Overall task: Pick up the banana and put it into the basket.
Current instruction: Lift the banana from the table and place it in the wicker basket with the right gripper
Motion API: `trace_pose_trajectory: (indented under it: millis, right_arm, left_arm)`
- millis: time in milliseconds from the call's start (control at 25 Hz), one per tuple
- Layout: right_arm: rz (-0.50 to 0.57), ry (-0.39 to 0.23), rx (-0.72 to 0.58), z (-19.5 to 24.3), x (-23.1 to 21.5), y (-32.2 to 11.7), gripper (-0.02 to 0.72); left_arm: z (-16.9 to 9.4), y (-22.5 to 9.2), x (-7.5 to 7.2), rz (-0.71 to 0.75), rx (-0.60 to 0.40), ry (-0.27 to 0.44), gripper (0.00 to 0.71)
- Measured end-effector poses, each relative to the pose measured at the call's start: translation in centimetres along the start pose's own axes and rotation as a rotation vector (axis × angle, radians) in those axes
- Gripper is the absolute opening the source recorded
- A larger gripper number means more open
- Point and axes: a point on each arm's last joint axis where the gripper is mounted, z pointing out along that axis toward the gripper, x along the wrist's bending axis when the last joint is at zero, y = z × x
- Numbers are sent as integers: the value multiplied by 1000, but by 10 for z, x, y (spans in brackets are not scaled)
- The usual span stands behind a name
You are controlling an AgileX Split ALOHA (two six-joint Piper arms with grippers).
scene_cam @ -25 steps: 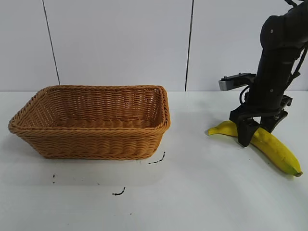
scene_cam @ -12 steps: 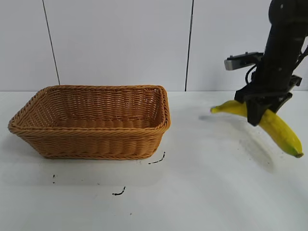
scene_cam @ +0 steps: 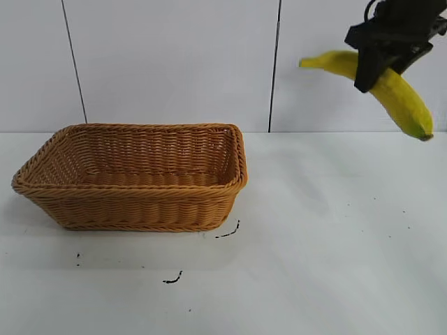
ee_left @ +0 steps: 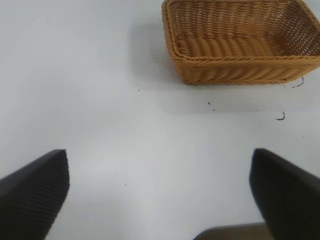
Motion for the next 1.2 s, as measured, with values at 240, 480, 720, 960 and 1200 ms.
trace_pose_trajectory:
  millis: [240, 480, 720, 960, 1200]
  right_arm:
    - [-154, 19, -99, -3, 58, 41, 321]
    - [-402, 9, -171, -2, 143, 65, 321]
    - [-669, -12, -302, 2, 225, 73, 321]
    - [-892, -61, -452, 18, 280, 78, 321]
    - [-972, -91, -389, 72, 289, 73, 321]
  left_arm:
    - [0, 0, 0, 0, 0, 0, 695]
    - [0, 0, 0, 0, 0, 0, 695]
    - [0, 0, 0, 0, 0, 0, 695]
    - [0, 0, 0, 0, 0, 0, 695]
    - [0, 0, 0, 0, 0, 0, 695]
